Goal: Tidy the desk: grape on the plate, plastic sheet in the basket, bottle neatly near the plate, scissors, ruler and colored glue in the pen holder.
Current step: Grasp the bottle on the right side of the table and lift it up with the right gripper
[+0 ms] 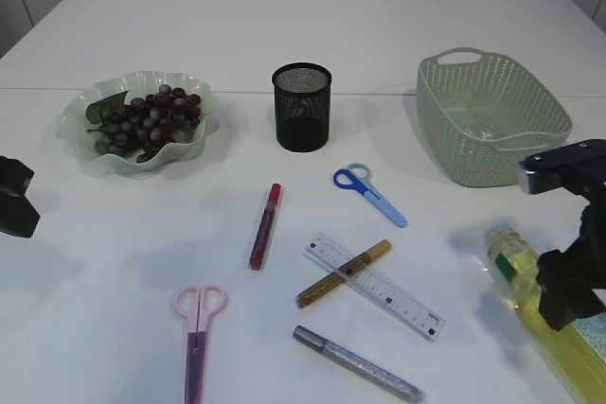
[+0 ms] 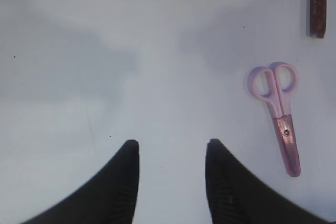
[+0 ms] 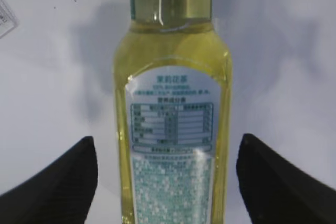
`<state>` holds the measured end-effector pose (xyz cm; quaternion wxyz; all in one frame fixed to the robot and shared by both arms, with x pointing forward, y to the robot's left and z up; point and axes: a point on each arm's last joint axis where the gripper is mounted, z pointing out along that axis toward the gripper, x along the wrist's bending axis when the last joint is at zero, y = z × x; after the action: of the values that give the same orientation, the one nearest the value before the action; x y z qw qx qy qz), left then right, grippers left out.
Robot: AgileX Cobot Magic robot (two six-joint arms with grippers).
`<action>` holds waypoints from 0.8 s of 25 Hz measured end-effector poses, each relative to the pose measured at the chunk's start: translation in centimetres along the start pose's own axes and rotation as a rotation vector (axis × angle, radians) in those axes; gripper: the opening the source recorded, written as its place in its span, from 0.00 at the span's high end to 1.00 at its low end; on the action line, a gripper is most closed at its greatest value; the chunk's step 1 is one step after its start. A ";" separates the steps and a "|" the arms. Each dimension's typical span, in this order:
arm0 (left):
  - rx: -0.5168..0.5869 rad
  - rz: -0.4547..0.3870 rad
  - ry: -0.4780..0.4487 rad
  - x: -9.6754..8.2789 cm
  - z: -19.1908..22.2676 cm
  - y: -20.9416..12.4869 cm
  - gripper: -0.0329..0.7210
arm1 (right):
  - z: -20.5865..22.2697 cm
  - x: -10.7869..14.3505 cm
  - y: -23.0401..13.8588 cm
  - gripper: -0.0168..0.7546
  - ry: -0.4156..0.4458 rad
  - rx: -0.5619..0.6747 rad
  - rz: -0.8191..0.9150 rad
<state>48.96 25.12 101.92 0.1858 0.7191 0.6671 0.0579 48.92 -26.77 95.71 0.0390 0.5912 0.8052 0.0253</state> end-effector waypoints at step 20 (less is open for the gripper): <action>-0.008 0.001 -0.001 0.0 0.0 0.1 0.55 | 4.7 -0.4 2.8 0.17 0.009 0.042 -0.001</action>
<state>49.03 25.11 101.94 0.1889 0.7186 0.6666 0.0602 52.16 -26.34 91.26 0.0230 0.5914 0.8060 0.0113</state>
